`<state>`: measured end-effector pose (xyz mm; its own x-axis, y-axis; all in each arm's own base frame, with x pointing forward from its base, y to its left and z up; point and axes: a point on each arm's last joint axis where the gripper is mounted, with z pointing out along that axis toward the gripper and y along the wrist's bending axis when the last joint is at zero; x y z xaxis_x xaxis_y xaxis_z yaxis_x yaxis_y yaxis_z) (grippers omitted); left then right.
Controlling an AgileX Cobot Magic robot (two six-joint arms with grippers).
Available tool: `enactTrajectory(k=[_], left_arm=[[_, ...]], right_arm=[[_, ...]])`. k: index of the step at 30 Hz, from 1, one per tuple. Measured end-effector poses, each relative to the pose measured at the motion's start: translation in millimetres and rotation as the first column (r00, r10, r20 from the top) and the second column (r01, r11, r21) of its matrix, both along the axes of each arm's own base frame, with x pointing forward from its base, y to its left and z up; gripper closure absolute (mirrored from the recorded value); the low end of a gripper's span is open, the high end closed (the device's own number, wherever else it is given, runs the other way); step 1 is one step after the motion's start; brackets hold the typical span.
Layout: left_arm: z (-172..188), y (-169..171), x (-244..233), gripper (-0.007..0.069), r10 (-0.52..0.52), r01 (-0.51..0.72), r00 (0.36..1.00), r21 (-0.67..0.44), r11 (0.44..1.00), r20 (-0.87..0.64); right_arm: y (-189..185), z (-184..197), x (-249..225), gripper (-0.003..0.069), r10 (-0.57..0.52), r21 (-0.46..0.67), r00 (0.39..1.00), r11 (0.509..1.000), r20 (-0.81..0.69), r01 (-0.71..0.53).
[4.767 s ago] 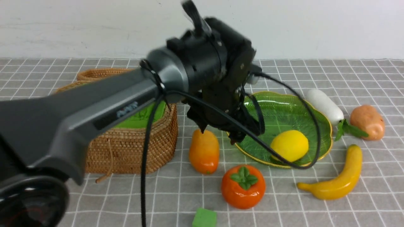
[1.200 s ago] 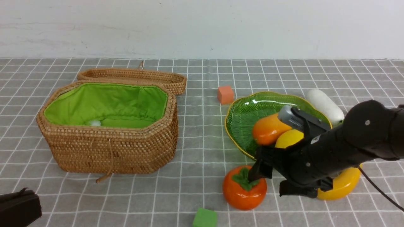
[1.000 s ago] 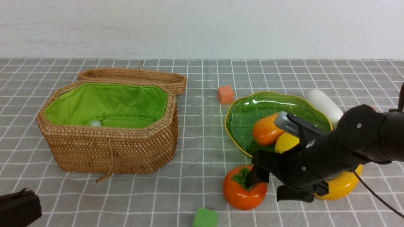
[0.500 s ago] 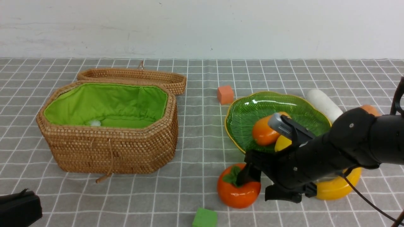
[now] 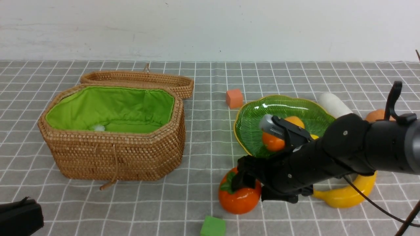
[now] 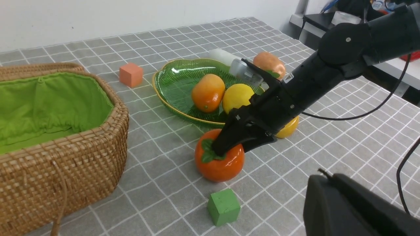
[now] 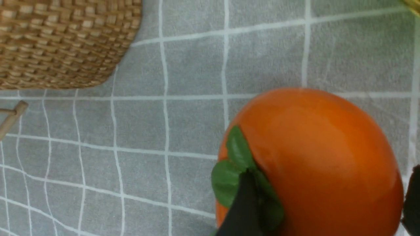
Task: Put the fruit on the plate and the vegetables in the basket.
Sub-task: Grab a tomato with your right arm and place it on the plate on the right.
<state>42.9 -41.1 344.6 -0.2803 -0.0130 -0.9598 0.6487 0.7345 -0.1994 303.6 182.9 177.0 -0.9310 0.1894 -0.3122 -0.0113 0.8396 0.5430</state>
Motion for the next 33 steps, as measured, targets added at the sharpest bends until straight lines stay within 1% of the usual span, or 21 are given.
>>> enactTrajectory(k=[7,8,12,16,20,24,26,28,29,30,33], left_arm=[[0.0,0.0,0.0,0.0638,0.000,0.000,1.000,0.000,1.000,0.000],[-0.1,0.0,0.0,0.0638,0.000,0.000,1.000,0.001,1.000,-0.001],[-0.2,0.0,0.0,0.0638,0.000,0.000,1.000,0.001,1.000,-0.002],[-0.3,0.0,0.0,0.0638,0.000,0.000,1.000,0.002,1.000,-0.002],[-0.3,0.0,0.0,0.0638,0.000,0.000,1.000,0.001,1.000,-0.003],[-1.4,-2.7,2.8,0.0638,0.001,-0.001,1.000,0.014,1.000,-0.016],[-2.7,-5.8,6.0,0.0638,0.001,0.000,1.000,0.028,1.000,-0.030],[-3.1,-8.9,9.3,0.0638,0.001,0.001,0.999,0.040,0.999,-0.043],[-2.8,-9.2,9.6,0.0638,0.001,0.001,0.999,0.040,0.999,-0.043],[-3.1,-12.1,12.6,0.0638,0.001,0.001,0.999,0.044,0.999,-0.047],[-2.4,-16.1,16.8,0.0638,0.001,0.001,0.999,0.040,0.999,-0.043]], right_arm=[[12.1,-8.2,13.7,0.0074,0.046,-0.010,0.999,0.999,0.001,-0.045],[12.8,-9.3,13.9,0.0082,0.048,-0.010,0.999,0.999,-0.001,-0.048],[13.8,-7.6,15.1,0.0150,0.061,-0.016,0.998,0.998,0.008,-0.061],[14.5,-6.7,14.5,0.0150,0.086,-0.022,0.996,0.996,0.006,-0.086],[16.0,12.8,10.3,0.0150,0.148,-0.010,0.989,0.989,0.029,-0.147],[8.8,64.7,5.8,0.0150,0.193,-0.006,0.968,0.981,0.158,-0.195],[-5.4,89.2,12.2,0.0150,0.166,-0.023,0.957,0.986,0.239,-0.165],[-29.7,103.5,28.2,0.0150,0.091,-0.043,0.949,0.996,0.303,-0.082],[-32.2,104.4,29.9,0.0150,0.084,-0.046,0.947,0.996,0.310,-0.073],[-52.7,105.3,46.4,0.0150,0.017,-0.064,0.937,0.998,0.348,0.006],[-72.6,89.8,71.0,0.0150,-0.048,-0.097,0.927,0.991,0.373,0.090]])
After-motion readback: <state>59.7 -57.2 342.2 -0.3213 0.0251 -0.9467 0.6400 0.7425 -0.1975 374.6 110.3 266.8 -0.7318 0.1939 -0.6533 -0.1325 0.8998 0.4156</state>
